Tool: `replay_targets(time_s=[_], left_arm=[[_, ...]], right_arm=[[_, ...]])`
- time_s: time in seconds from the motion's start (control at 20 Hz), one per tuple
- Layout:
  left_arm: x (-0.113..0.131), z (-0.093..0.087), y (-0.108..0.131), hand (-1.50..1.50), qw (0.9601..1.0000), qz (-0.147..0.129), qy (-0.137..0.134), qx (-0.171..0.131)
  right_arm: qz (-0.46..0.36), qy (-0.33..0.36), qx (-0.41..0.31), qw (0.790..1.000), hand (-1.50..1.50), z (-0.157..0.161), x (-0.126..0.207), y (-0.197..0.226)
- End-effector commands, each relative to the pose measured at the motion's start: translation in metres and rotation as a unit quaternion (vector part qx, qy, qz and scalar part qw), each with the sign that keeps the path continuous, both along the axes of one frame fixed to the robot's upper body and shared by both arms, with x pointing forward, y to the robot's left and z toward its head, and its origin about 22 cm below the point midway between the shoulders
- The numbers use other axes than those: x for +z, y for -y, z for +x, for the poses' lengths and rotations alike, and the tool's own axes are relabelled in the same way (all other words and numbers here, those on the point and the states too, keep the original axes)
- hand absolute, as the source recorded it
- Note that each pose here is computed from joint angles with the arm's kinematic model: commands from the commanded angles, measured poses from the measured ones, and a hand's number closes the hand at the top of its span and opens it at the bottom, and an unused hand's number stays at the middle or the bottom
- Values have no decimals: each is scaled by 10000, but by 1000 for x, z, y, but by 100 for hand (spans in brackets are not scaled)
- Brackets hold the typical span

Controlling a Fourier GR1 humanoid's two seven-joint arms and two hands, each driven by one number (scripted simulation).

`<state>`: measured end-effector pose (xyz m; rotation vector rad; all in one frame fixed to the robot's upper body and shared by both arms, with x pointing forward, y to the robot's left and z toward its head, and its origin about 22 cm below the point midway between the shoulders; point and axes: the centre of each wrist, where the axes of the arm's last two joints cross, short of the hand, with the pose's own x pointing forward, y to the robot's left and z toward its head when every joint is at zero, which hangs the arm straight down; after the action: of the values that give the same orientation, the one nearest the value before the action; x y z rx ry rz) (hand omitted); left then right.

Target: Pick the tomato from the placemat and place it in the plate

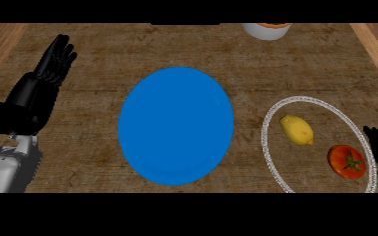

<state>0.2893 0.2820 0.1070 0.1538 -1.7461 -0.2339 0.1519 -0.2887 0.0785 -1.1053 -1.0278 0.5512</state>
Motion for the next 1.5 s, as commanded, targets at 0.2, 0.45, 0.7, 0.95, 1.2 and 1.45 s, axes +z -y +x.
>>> replay_targets(time_s=[0.2,0.45,0.7,0.95,1.2,1.45], left_arm=[[-7,-11,7,0,10000,-29,4,-47],[8,9,-1,0,9999,33,122,-46],[0,11,10,0,10000,-89,28,21],[-7,21,18,0,10000,29,64,-35],[-6,-4,-11,0,10000,-62,61,6],[8,0,17,0,10000,-74,-35,-33]], right_arm=[[-277,-1111,-518,9921,-150,28,31,-32],[-503,-1295,-815,9869,-150,55,17,-45],[-541,-1647,-1050,9792,-150,44,13,-25],[-435,-1720,-1083,9782,-150,38,6,4],[-347,-1947,-1095,9741,-150,53,-15,12],[-144,-2043,-1082,9728,-150,53,-45,25]])
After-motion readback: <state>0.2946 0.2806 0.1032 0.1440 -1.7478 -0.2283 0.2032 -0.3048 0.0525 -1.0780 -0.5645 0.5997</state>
